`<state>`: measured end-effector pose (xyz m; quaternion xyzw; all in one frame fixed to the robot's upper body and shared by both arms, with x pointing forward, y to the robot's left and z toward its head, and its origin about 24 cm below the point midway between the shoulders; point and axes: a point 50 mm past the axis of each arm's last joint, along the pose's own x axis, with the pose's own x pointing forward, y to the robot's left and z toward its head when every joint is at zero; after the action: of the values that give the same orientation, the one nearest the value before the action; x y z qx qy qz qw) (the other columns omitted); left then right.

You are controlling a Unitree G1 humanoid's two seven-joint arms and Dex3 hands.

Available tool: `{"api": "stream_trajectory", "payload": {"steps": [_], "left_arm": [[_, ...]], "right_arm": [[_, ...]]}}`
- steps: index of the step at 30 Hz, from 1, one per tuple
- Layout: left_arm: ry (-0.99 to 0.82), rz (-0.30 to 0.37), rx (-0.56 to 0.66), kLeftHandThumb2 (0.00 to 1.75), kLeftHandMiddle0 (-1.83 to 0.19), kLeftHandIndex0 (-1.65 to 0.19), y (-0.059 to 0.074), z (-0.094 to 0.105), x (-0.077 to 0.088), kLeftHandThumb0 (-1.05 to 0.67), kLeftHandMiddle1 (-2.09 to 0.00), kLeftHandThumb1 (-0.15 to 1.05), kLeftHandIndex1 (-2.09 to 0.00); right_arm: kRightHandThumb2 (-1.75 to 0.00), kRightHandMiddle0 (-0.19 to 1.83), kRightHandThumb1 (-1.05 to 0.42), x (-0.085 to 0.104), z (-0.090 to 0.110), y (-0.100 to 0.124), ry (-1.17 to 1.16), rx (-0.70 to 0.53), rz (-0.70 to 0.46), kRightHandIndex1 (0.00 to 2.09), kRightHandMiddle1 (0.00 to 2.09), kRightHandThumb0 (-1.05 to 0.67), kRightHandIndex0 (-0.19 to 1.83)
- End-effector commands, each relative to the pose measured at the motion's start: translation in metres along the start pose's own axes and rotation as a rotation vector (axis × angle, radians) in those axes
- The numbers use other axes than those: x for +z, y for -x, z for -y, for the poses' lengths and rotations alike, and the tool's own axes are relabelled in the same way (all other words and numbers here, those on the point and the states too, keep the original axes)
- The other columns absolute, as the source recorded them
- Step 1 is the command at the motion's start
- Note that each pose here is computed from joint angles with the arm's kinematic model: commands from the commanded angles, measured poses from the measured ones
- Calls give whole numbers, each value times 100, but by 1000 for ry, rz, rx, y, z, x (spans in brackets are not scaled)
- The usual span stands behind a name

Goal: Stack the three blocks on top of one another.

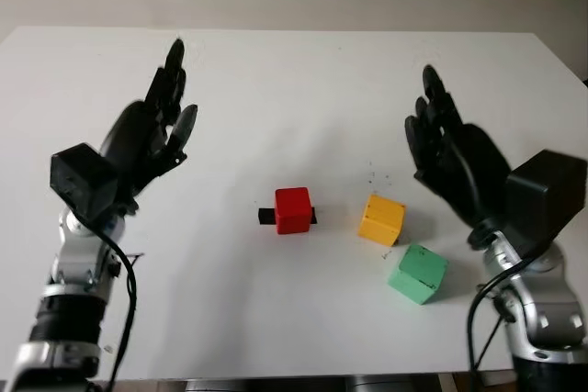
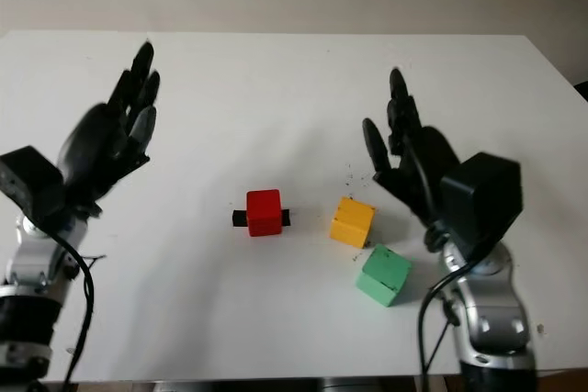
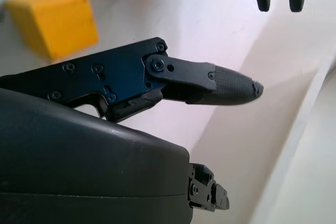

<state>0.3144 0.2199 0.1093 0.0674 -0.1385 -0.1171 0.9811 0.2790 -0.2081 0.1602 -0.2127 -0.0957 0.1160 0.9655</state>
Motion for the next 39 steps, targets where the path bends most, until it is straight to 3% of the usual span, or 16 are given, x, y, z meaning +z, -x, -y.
{"api": "stream_trajectory", "payload": {"steps": [1,4,7,11,13,19,26,34,39], "left_arm": [[43,13,21,64,19,19,4,4,0,-83,0,105,0],[89,1,52,65,19,19,10,8,-3,-83,0,105,0],[143,-1,84,67,19,19,17,12,-3,-81,0,105,0],[170,-4,94,68,19,19,24,14,-1,-80,0,105,0],[176,-5,90,68,19,19,26,14,-1,-79,0,105,0],[170,-8,81,70,19,19,26,13,0,-78,0,105,0],[177,-3,88,67,19,19,22,12,3,-79,0,105,0],[171,-6,95,65,19,19,22,12,7,-78,0,105,0],[152,-9,77,66,19,19,24,11,6,-78,0,105,0]], "right_arm": [[-38,-14,-105,10,11,-4,29,19,37,2,5,-72,-17],[-15,-13,-104,19,21,-8,57,63,38,3,6,-68,-18],[-5,0,-95,35,36,-11,313,135,32,7,13,-67,-12],[-2,16,-84,53,44,-15,621,234,56,12,20,-64,0],[-1,24,-76,63,46,-17,739,288,76,12,23,-52,3],[-5,33,-72,81,44,-21,1061,418,104,11,19,-46,7],[-5,40,-74,75,30,-22,1335,592,183,10,15,-47,13],[-5,48,-73,50,22,-23,1348,634,302,10,15,-46,18],[-7,45,-80,32,17,-23,1339,673,325,6,11,-52,13]]}}
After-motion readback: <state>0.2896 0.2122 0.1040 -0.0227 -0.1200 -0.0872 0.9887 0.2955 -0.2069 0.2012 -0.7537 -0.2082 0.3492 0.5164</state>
